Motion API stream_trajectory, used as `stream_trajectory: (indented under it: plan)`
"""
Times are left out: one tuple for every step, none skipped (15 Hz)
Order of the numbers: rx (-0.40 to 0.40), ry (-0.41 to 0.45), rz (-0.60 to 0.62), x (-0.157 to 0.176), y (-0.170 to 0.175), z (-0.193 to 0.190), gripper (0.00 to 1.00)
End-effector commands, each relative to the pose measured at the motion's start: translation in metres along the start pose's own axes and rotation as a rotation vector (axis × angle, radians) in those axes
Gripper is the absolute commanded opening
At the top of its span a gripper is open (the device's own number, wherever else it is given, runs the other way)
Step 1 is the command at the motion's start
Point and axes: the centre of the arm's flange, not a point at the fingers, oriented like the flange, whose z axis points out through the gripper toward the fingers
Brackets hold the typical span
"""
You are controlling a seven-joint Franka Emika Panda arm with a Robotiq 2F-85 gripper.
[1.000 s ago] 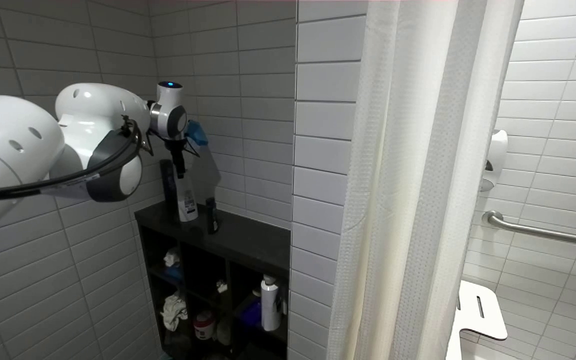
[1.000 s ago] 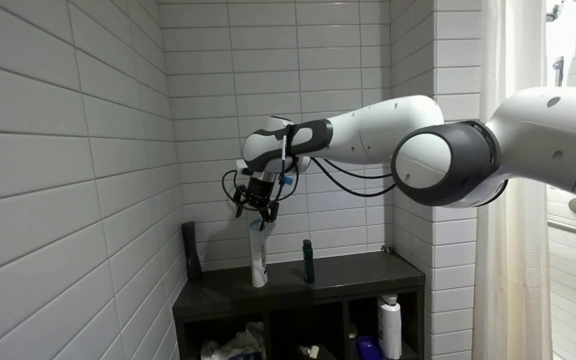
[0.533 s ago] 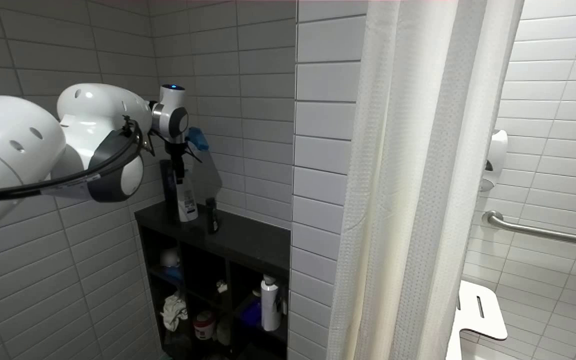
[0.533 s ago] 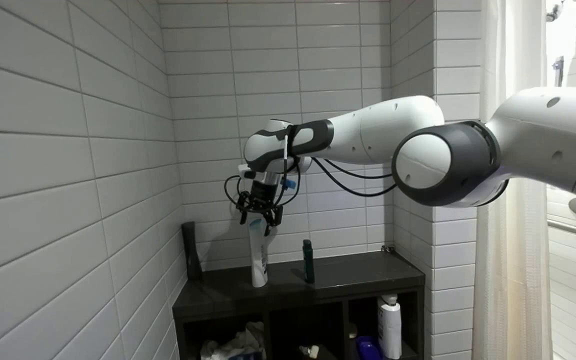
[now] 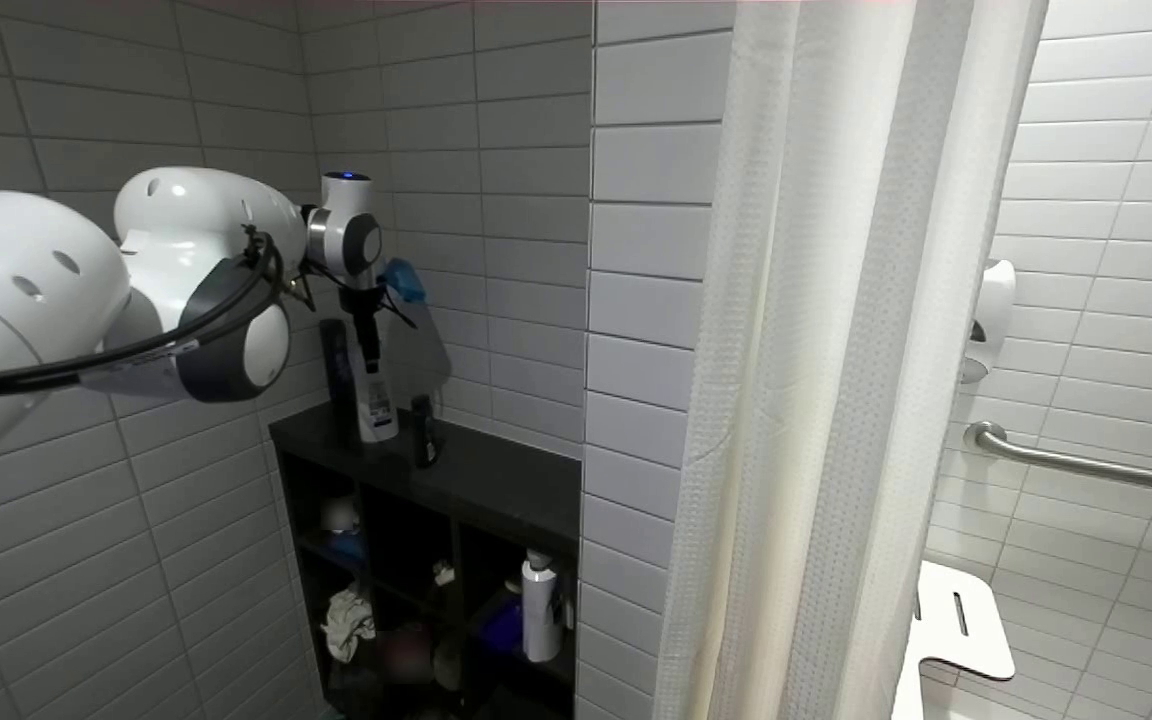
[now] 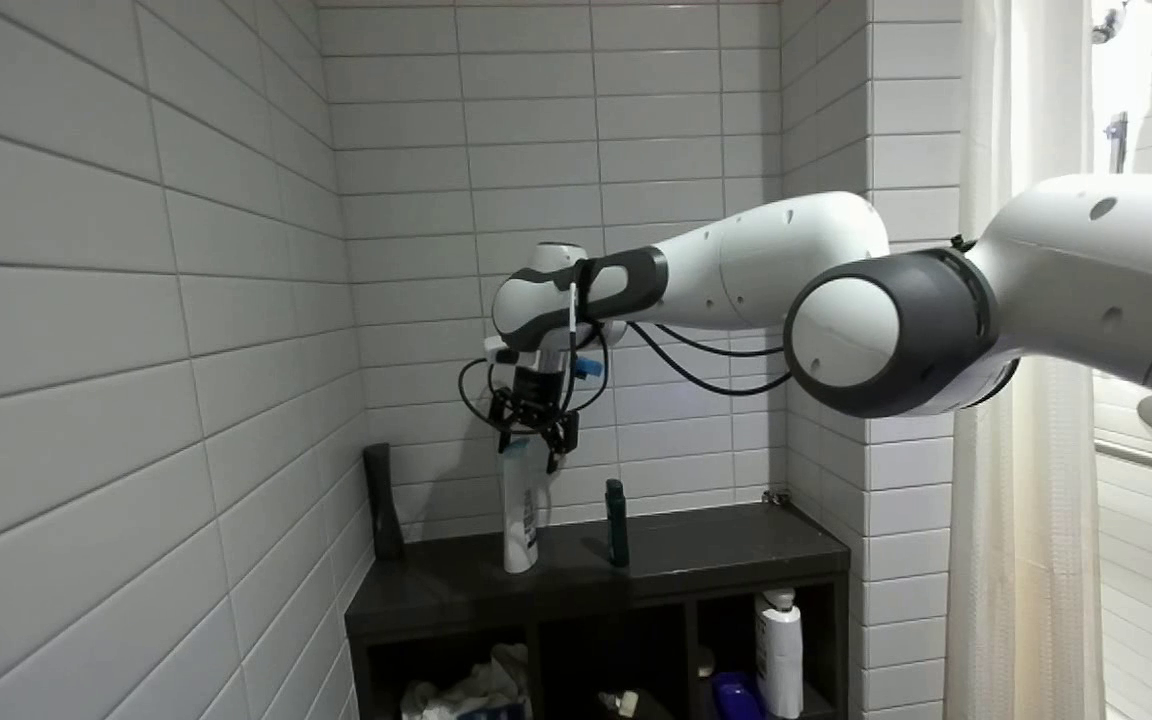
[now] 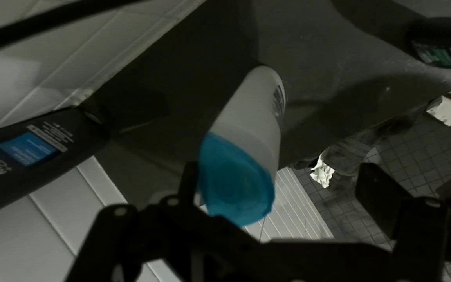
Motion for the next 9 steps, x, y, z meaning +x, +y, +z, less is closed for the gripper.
stream_trajectory:
  plan:
    - [0.028, -0.031, 0.006, -0.0106, 0.0178, 0.0016, 1.00]
    - [0.027, -0.026, 0.007, -0.0110, 0.0174, 0.0016, 0.75]
    - [0.027, -0.026, 0.003, -0.0110, 0.0172, 0.0018, 0.74]
    - [0.027, -0.025, 0.004, -0.0111, 0.0173, 0.0019, 0.68]
    - [0.027, -0.025, 0.002, -0.0110, 0.0173, 0.0018, 0.61]
    - [0.027, -0.024, 0.000, -0.0110, 0.0173, 0.0022, 0.52]
    - [0.028, -0.024, -0.001, -0.0108, 0.0173, 0.0022, 0.45]
    - [0.027, -0.024, -0.001, -0.0107, 0.0174, 0.0023, 0.37]
    - [0.027, -0.023, -0.002, -0.0105, 0.0174, 0.0023, 0.28]
